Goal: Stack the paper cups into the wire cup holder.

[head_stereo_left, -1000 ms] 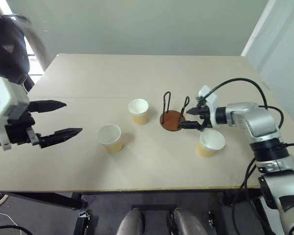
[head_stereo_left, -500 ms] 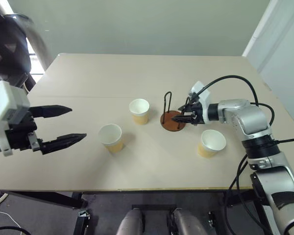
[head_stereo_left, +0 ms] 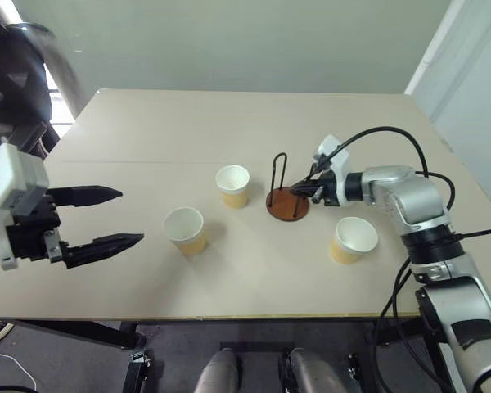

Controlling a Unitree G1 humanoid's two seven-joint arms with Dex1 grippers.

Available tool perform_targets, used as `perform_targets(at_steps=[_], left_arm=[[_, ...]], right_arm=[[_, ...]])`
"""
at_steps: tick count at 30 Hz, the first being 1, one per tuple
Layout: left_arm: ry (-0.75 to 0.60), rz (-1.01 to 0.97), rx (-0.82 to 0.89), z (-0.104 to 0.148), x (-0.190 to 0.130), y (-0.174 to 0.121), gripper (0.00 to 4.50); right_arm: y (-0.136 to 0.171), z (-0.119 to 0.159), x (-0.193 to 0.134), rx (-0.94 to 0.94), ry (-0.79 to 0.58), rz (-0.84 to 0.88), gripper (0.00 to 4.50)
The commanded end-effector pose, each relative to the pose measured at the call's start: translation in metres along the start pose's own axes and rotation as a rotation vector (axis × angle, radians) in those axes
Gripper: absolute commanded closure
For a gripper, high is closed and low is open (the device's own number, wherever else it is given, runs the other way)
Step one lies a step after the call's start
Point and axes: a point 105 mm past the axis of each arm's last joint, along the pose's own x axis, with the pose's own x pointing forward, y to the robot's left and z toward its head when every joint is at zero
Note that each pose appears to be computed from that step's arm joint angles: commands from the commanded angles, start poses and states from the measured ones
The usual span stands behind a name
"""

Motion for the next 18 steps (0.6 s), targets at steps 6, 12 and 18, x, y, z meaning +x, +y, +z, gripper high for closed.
perform_targets(at_steps=[6,12,18], left_arm=[[-0.001,0.004,0.043,0.008,-0.004,0.002,0.00],[-0.007,-0.012,0.062,0.012,0.001,0.005,0.00],[-0.010,-0.021,0.070,0.014,0.002,0.007,0.00]], right_arm=[[0.050,0.013,-0.027,-0.172,-0.050,0.272,4.47],[0.077,0.008,-0.022,-0.225,-0.056,0.362,4.47],[0.100,-0.005,-0.020,-0.271,-0.039,0.444,4.47]])
